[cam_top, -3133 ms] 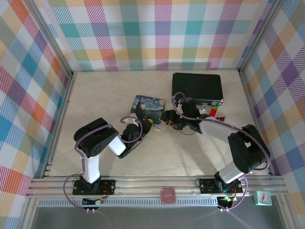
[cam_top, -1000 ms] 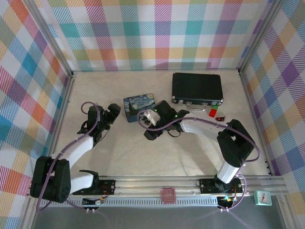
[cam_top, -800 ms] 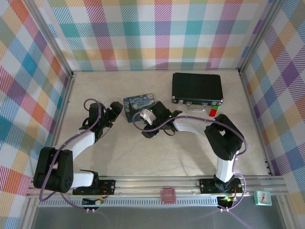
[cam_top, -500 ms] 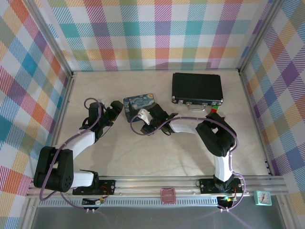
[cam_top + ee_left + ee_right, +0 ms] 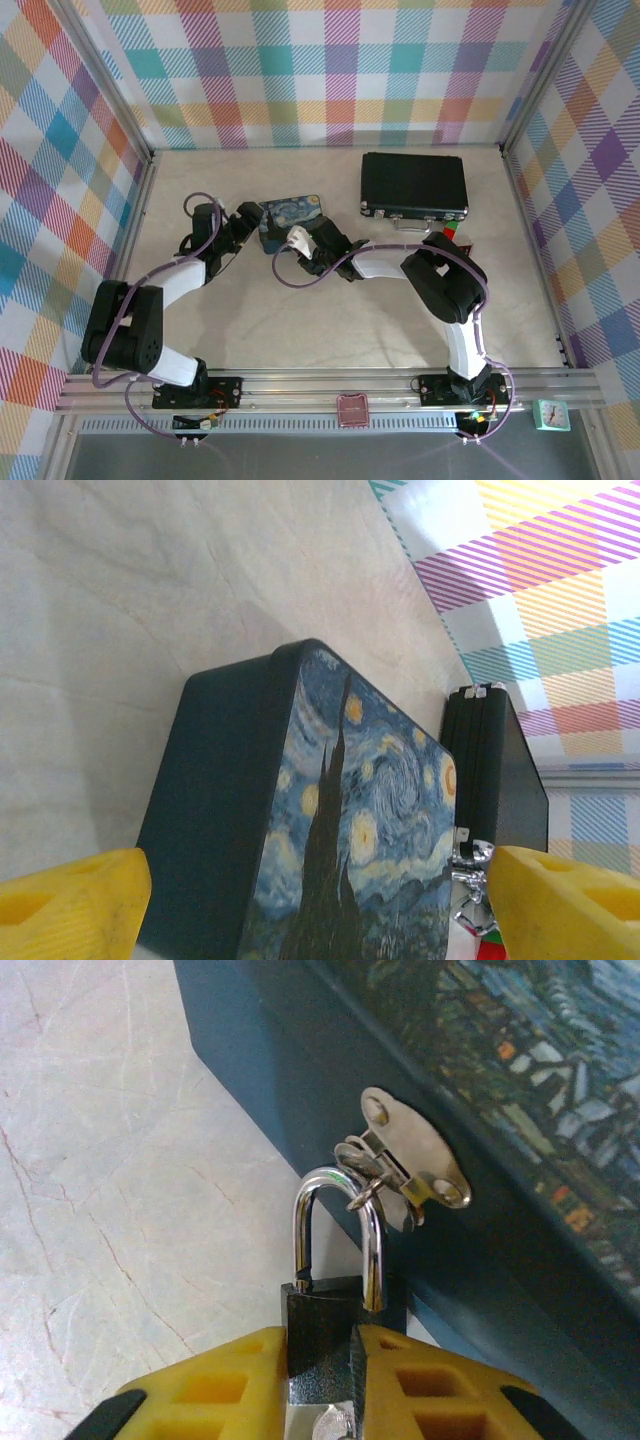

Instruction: Unlock a padlock with a key

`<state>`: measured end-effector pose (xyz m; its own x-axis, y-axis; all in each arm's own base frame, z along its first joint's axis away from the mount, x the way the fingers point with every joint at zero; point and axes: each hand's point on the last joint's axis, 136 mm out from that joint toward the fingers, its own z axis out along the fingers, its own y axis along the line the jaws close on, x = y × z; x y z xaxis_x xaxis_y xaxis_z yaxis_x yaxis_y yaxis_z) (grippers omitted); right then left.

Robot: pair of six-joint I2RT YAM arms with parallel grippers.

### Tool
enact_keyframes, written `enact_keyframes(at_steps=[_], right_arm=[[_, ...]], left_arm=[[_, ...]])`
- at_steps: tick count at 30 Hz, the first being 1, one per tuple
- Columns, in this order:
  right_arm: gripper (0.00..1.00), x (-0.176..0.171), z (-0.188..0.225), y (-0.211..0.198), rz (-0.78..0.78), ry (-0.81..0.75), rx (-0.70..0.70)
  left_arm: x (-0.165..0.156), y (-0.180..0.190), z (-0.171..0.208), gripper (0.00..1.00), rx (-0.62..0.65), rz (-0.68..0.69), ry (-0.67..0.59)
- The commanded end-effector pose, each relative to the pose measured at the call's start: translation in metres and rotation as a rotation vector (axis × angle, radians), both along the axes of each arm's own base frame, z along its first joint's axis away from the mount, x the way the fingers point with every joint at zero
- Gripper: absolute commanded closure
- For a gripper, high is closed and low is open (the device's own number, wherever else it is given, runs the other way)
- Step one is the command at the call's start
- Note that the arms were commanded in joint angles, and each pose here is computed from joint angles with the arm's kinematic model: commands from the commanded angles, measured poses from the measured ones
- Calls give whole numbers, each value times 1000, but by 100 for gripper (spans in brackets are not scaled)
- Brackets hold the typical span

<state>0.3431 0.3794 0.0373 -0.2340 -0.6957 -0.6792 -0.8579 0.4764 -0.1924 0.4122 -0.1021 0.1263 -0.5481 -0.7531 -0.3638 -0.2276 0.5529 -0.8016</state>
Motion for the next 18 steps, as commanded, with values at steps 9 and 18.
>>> enact_keyframes(at_steps=[9,18], right_arm=[[47,-25,-9,-8,24,121,-25],[57,-16,-35,-10,-43,150,-66]], left_arm=[[31,-7,15,15,-10,-42,-90],[38,-9,-1,15,5,-67,-61]])
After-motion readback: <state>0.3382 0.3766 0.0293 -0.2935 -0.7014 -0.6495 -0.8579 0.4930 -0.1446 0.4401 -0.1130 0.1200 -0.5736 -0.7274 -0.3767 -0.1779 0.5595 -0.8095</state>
